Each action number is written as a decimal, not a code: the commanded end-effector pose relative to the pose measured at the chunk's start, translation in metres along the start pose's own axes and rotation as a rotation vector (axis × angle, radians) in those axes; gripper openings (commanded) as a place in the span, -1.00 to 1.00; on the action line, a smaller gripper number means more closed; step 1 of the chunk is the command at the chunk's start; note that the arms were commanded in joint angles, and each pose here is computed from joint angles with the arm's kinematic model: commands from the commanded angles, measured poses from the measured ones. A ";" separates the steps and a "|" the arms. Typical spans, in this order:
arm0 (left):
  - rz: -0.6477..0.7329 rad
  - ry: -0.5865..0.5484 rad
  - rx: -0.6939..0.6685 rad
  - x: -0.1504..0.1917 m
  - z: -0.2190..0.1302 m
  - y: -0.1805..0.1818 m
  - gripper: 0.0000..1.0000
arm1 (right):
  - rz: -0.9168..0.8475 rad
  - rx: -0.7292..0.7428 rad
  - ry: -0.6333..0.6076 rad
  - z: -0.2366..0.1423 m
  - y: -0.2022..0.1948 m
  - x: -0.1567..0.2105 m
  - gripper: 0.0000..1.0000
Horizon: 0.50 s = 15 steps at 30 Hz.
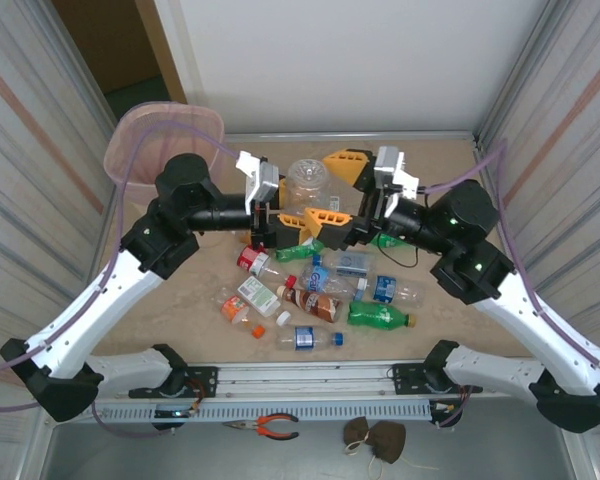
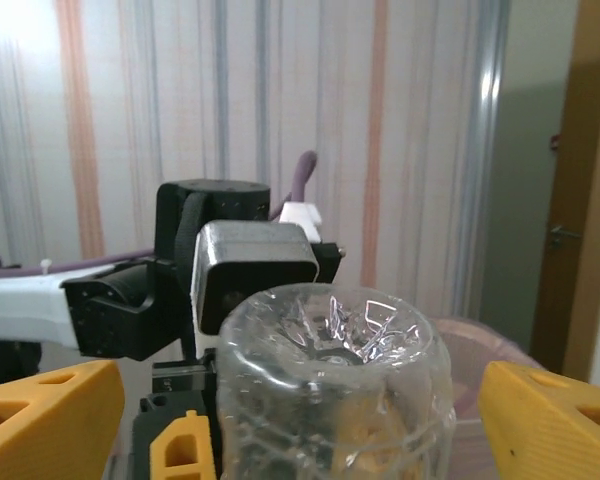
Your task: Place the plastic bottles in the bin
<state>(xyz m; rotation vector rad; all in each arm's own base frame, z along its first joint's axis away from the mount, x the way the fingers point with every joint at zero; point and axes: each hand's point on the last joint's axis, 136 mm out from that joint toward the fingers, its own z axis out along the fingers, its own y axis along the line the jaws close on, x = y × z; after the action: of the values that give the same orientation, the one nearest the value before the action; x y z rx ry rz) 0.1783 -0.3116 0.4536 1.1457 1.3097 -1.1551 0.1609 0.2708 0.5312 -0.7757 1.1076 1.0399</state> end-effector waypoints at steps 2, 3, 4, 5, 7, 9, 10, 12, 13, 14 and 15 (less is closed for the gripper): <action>0.044 0.075 -0.246 0.001 -0.018 0.037 0.08 | -0.054 0.169 -0.010 -0.020 -0.020 -0.012 0.83; 0.046 0.094 -0.285 0.003 -0.022 0.044 0.09 | -0.059 0.192 -0.003 -0.023 -0.023 -0.011 0.83; 0.048 0.114 -0.324 0.004 -0.026 0.051 0.09 | -0.066 0.217 0.004 -0.027 -0.026 -0.010 0.84; 0.045 0.133 -0.359 0.005 -0.031 0.059 0.09 | -0.069 0.243 0.017 -0.030 -0.030 -0.007 0.84; 0.027 0.165 -0.419 0.007 -0.039 0.074 0.09 | -0.074 0.293 0.035 -0.035 -0.037 -0.004 0.84; 0.006 0.191 -0.486 0.007 -0.050 0.090 0.09 | -0.080 0.350 0.058 -0.042 -0.046 0.000 0.84; -0.006 0.201 -0.524 0.007 -0.058 0.100 0.09 | -0.084 0.378 0.075 -0.045 -0.050 0.003 0.83; -0.037 0.218 -0.590 0.008 -0.072 0.118 0.09 | -0.093 0.436 0.109 -0.051 -0.059 0.010 0.83; -0.051 0.225 -0.618 0.009 -0.080 0.128 0.09 | -0.097 0.459 0.125 -0.053 -0.063 0.013 0.83; -0.061 0.231 -0.641 0.011 -0.087 0.136 0.10 | -0.102 0.486 0.142 -0.056 -0.068 0.016 0.83; -0.068 0.242 -0.670 0.014 -0.094 0.145 0.11 | -0.104 0.501 0.160 -0.058 -0.071 0.020 0.84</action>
<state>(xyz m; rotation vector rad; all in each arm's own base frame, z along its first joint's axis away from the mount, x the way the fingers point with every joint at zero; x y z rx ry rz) 0.2987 -0.2265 0.4435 0.8016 1.6887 -0.6301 0.1973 0.2154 0.5104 -0.5509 1.3049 0.7051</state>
